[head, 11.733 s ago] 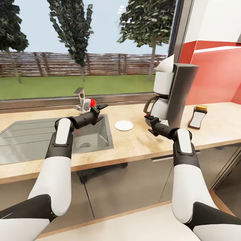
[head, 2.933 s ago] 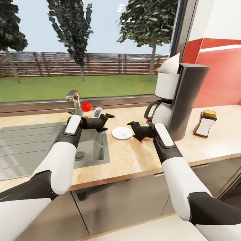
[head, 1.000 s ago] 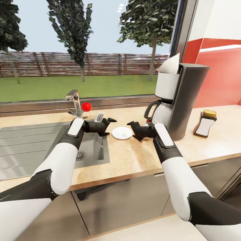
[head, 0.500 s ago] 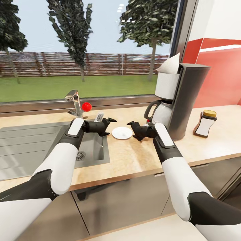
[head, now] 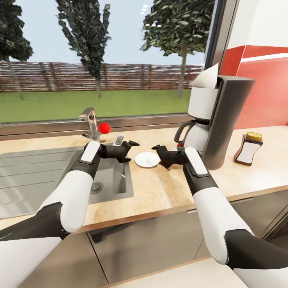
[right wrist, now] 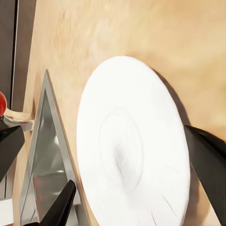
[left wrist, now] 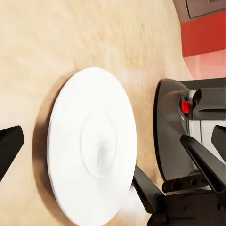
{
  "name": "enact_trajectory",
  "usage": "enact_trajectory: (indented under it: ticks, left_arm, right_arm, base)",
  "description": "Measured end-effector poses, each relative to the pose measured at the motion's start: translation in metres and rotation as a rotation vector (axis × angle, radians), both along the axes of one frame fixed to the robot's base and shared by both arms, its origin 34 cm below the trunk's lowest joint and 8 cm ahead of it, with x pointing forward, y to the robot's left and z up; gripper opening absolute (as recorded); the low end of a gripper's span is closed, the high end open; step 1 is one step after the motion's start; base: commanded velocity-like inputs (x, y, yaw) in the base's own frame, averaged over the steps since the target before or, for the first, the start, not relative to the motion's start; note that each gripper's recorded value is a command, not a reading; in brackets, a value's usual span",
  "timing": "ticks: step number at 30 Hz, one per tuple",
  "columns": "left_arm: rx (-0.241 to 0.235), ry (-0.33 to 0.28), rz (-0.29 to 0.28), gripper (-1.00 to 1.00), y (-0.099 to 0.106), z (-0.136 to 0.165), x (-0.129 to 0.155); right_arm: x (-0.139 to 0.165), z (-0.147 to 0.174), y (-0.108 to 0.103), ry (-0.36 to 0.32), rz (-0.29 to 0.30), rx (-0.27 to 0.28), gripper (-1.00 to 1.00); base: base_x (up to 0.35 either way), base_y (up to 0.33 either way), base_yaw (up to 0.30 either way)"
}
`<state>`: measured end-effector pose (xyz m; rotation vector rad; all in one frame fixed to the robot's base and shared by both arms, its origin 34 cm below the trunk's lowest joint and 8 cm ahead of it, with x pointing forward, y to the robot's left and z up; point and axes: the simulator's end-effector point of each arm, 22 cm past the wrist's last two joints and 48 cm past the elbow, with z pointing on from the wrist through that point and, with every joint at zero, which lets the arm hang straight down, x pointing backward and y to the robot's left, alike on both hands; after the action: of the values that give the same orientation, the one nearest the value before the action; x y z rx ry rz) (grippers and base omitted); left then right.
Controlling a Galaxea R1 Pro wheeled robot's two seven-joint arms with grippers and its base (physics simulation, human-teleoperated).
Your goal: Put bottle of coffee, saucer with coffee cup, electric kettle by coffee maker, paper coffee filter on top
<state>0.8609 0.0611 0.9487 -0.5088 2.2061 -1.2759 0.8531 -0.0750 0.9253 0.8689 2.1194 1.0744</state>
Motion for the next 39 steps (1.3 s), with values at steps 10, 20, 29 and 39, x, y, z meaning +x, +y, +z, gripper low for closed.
enact_trajectory:
  ticks: [10, 20, 29, 39]
  left_arm:
    - [0.000, 0.000, 0.000, 1.00, 0.0000, -0.0002, 0.0000]
    - [0.000, 0.001, 0.000, 1.00, -0.0001, -0.0003, -0.0001]
    - [0.000, 0.002, -0.001, 1.00, -0.0003, -0.0007, -0.0002]
    - [-0.002, 0.003, -0.002, 1.00, -0.0009, -0.0011, -0.0004]
  right_arm:
    - [0.0001, -0.0001, 0.0000, 0.000, 0.000, 0.000, 1.00]
    - [0.0001, -0.0001, 0.0001, 0.000, 0.000, 0.000, 1.00]
    - [0.0000, 0.0000, 0.0001, 0.000, 0.000, 0.001, 1.00]
    - [0.0000, -0.0001, 0.0002, 0.000, 0.000, 0.001, 1.00]
  base:
    - [0.003, 0.003, 0.000]
    - [0.005, 0.003, 0.000]
    - [0.063, 0.050, 0.000]
    - [0.003, 0.003, 0.000]
